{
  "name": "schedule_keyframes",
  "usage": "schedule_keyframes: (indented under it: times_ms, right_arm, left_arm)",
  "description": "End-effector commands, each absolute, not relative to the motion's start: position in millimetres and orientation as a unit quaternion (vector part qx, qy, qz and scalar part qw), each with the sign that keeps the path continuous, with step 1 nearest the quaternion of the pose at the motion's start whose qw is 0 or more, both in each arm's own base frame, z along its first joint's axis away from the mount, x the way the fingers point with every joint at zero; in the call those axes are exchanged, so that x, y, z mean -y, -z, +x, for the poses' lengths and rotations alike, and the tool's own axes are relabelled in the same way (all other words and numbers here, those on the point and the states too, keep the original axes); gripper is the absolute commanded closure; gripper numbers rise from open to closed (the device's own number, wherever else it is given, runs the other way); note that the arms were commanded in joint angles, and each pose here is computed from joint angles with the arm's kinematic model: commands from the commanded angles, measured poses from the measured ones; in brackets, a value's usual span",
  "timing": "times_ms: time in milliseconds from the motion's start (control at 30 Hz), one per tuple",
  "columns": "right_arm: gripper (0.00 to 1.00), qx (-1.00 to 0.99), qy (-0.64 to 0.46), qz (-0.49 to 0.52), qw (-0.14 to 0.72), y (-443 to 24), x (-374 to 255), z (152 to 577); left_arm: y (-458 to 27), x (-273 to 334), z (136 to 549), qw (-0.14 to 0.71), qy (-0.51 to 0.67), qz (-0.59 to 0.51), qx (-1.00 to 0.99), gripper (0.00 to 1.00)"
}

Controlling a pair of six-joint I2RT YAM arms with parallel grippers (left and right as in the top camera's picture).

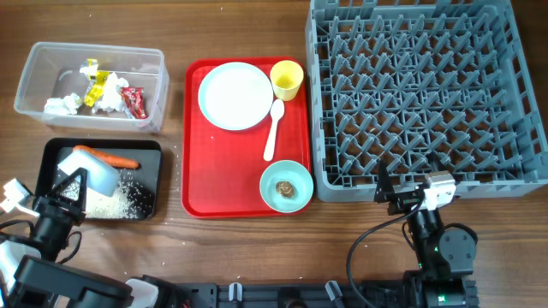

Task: Sort waste into correct bins and load items into the dishwasher rack
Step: 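Carry the rice bowl to the black tray and tip rice out, then return the empty bowl to the red tray with left gripper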

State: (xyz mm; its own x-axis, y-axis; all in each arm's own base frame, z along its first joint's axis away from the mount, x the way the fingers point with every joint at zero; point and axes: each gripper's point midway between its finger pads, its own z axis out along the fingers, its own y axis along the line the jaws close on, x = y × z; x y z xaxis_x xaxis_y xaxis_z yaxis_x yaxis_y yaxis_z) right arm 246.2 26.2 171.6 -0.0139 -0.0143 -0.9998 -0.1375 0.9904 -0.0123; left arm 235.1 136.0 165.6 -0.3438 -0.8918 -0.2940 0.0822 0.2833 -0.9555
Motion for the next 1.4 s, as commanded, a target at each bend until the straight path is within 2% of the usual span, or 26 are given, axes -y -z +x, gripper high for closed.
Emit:
schedule_keyframes:
  times_ms: [0, 200, 333, 500, 667, 800, 967, 1100, 1367]
  right_arm:
    - [0.00, -0.709, -0.040, -0.057, 0.702, -172.3, -26.3, 246.3]
    - [0.00, -0.709, -0.040, -0.057, 0.702, -172.3, -26.3, 246.3]
    - [0.00, -0.709, -0.040, -0.057, 0.702, -172.3, -26.3, 246.3]
    - [0.00, -0.709, -0.040, -0.057, 0.702, -172.3, -26.3, 246.3]
    - [0.00, -0.709, -0.040, -0.057, 0.702, -172.3, -26.3, 246.3]
    - [0.00, -0.709, -0.040, -0.057, 0.702, -172.3, -26.3, 246.3]
    - [0.00, -0.709, -0.040, -0.057, 0.702, -172.3, -26.3, 246.3]
    - [0.00, -0.709, -0.040, -0.057, 0.702, -172.3, -26.3, 246.3]
    - [0.00, -0.709, -0.040, -0.057, 0.702, -172.3, -26.3, 246.3]
  left_arm:
    - [-168.9, -143.6, 237.2, 0.492, 0.506, -0.303, -0.640, 0.94]
    - [-169.2, -145.7, 238.0, 0.498, 0.499, -0.295, -0.644, 0.96]
    - [-155.5, -153.5, 248.4, 0.449, 0.478, -0.333, -0.677, 0.96]
    - [-175.1, -144.3, 290.5, 0.387, 0.430, -0.335, -0.744, 0.96]
    - [-217.7, -99.2, 335.6, 0.385, 0.325, -0.281, -0.817, 0.96]
    - [-222.3, -40.4, 351.6, 0.386, 0.232, -0.220, -0.865, 0.96]
    - [-187.7, 47.9, 345.6, 0.332, 0.138, -0.116, -0.926, 0.96]
    - [-154.8, 104.2, 333.9, 0.276, 0.132, -0.040, -0.951, 0.96]
    - [-74.1, 146.5, 302.4, 0.133, 0.103, 0.015, -0.986, 0.96]
